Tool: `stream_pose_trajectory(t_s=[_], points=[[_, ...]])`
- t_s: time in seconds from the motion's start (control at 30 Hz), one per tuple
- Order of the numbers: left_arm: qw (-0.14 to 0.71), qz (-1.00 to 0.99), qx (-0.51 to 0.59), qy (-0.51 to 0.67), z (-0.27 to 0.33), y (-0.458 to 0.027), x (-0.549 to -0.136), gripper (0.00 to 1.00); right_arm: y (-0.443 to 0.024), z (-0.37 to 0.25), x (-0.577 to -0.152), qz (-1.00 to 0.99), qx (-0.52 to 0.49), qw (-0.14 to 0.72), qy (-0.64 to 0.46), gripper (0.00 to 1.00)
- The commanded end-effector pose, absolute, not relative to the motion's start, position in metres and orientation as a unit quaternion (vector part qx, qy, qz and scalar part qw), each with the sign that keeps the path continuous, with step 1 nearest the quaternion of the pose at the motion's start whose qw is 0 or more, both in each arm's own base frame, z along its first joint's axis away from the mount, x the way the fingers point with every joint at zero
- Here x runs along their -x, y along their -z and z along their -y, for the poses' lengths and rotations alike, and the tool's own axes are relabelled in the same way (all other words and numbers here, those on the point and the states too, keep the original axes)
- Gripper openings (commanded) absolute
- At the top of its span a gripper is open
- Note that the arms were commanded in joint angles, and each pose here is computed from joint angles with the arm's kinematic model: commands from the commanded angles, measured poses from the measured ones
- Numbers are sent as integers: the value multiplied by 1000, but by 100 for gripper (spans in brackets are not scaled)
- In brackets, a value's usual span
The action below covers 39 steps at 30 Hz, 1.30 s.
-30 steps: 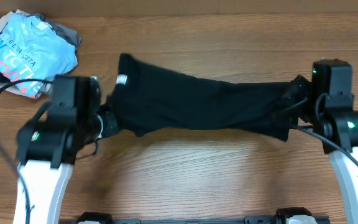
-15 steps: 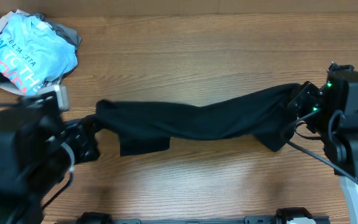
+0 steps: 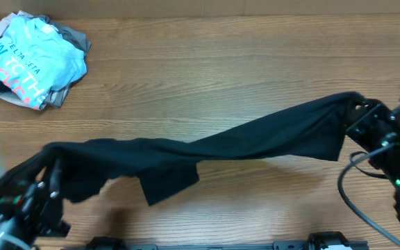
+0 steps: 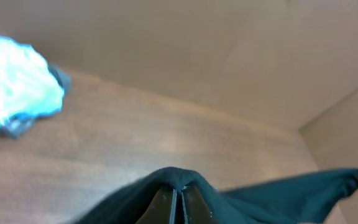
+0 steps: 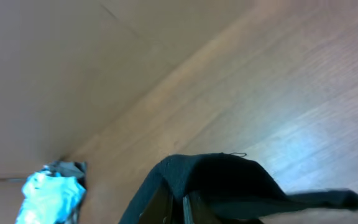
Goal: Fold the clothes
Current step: 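Lift and stretch the shirt apart between both grippers, then swing the held shirt forward and lay it flat on the table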
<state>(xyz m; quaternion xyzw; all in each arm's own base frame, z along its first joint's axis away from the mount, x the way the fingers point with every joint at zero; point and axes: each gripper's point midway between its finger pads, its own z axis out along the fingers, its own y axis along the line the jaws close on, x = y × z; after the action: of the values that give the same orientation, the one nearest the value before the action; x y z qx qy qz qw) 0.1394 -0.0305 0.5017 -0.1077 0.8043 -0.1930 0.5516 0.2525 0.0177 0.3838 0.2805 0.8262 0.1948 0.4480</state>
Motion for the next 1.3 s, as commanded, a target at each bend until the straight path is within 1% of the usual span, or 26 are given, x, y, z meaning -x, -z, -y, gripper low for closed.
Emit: stream_pose_trajectory(t_s=[0.0,0.13,0.27,0.37,0.47,0.6,0.7,0.73,0.77,0.8,0.83,0.87,0.9,1.0,1.1,1.2,1.27], points=[[582,-786,141,158,11,-513,-137,4,-409,-20,-247,-808,-276,474,-216,4],[560,-800,183,112,-4,-502,-168,4,-403,-21,-259,-805,-305,455,-228,4],[513,-833,195,77,-3,-480,-221,4,-383,-22,-287,-821,-315,424,-217,4],[469,-859,198,55,1,-455,-276,4,-360,-24,-318,-836,-322,395,-204,4],[439,-876,197,27,5,-424,-343,4,-329,-26,-362,-849,-328,367,-192,4],[410,-896,169,1,15,-367,-437,4,-286,-29,-415,-860,-332,344,-181,4],[386,-910,152,-13,21,-318,-487,4,-256,-29,-439,-867,-335,327,-171,4],[375,-915,149,-17,23,-300,-499,5,-247,-28,-445,-869,-337,322,-164,6],[363,-920,147,-21,24,-282,-509,9,-240,-26,-448,-871,-338,319,-157,17],[353,-924,146,-24,24,-269,-514,26,-234,-25,-451,-875,-335,316,-148,33],[338,-930,140,-30,25,-254,-519,57,-229,-25,-452,-881,-325,314,-142,62],[328,-935,132,-33,26,-244,-521,100,-226,-25,-453,-888,-309,314,-135,90],[315,-941,121,-34,28,-234,-521,100,-224,-25,-452,-894,-294,313,-128,100],[296,-947,117,-35,29,-226,-515,100,-222,-22,-447,-905,-272,308,-110,100],[284,-952,112,-19,34,-236,-502,100,-220,-21,-440,-909,-274,297,-105,100],[258,-961,99,19,46,-251,-477,100,-219,-28,-434,-914,-267,281,-121,100],[232,-968,92,42,54,-256,-457,100,-218,-36,-431,-922,-241,273,-132,100]])
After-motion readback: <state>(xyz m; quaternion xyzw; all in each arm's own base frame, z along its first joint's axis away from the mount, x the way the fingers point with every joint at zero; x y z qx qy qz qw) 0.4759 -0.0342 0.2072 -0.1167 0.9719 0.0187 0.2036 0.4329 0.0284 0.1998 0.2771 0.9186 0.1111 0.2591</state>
